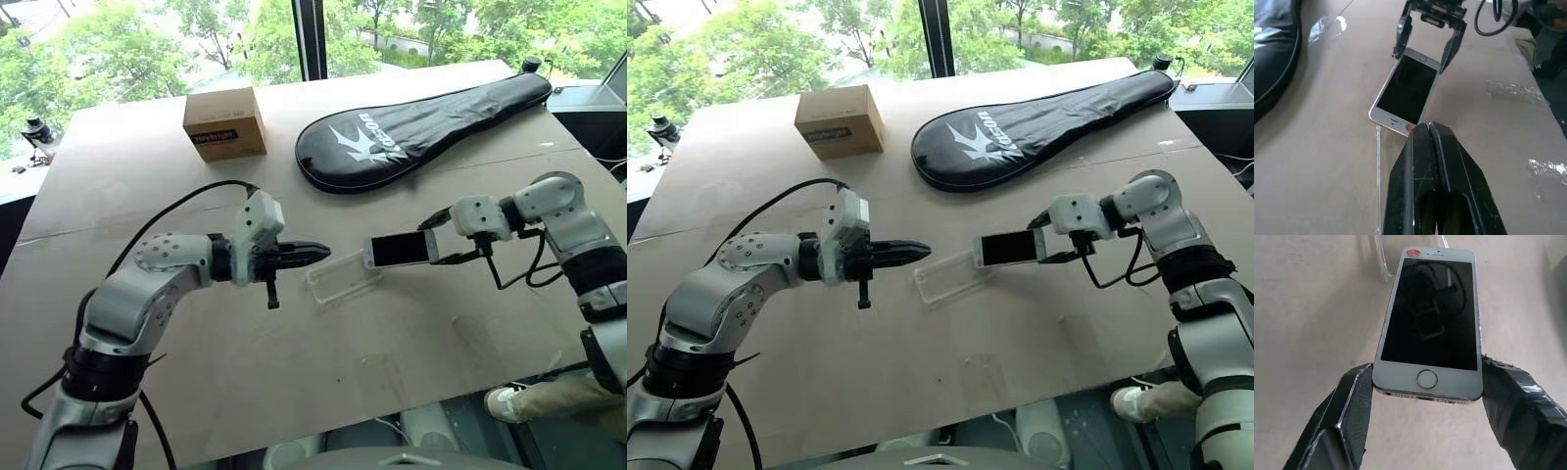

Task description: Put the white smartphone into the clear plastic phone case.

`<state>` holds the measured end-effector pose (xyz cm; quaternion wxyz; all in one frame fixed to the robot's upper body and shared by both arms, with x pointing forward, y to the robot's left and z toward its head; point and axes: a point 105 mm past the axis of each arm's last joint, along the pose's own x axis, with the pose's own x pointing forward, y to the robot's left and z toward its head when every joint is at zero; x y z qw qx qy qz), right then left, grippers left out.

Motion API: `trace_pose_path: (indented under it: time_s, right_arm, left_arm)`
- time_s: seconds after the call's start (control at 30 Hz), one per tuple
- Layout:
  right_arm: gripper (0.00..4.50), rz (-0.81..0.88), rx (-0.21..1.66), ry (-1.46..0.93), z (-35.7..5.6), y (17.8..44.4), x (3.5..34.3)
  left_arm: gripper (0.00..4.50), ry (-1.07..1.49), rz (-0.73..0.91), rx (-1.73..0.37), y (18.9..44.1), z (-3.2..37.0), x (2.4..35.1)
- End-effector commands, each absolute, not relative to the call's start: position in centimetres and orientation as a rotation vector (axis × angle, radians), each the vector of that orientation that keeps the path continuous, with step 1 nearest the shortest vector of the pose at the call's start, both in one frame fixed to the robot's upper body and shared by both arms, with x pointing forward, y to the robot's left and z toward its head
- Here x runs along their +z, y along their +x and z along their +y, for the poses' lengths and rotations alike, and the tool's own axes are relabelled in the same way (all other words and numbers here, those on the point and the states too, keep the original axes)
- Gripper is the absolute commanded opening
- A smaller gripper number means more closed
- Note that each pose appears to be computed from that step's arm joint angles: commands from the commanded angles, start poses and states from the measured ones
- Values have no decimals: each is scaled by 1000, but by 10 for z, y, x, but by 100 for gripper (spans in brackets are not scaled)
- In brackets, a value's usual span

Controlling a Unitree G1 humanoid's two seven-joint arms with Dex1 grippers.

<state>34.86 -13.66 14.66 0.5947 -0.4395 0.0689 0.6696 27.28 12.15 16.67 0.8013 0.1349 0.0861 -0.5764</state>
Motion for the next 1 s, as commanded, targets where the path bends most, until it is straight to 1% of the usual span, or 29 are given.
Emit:
trace_pose_path:
  time_s: [0.03, 0.17, 0.43, 0.6, 0.73, 0.8, 1.0]
  right_arm:
    - [283, 167, 1687, -1114, -132, 343, 147]
    - [283, 129, 1795, -1158, -99, 339, 146]
    - [283, 115, 1876, -1198, -74, 336, 145]
    - [283, 162, 1893, -1212, -72, 337, 141]
    - [283, 199, 1891, -1170, -74, 337, 142]
    - [283, 220, 1881, -1153, -76, 337, 140]
    - [283, 276, 1856, -1102, -83, 338, 135]
  left_arm:
    - [0, 352, 163, -1231, 270, 120, 168]
    - [0, 344, 170, -1214, 266, 117, 163]
    - [0, 327, 210, -1187, 264, 107, 143]
    - [0, 334, 245, -1099, 287, 101, 116]
    - [0, 343, 243, -1063, 295, 99, 105]
    - [0, 337, 250, -1057, 296, 99, 100]
    - [0, 348, 308, -1109, 287, 98, 83]
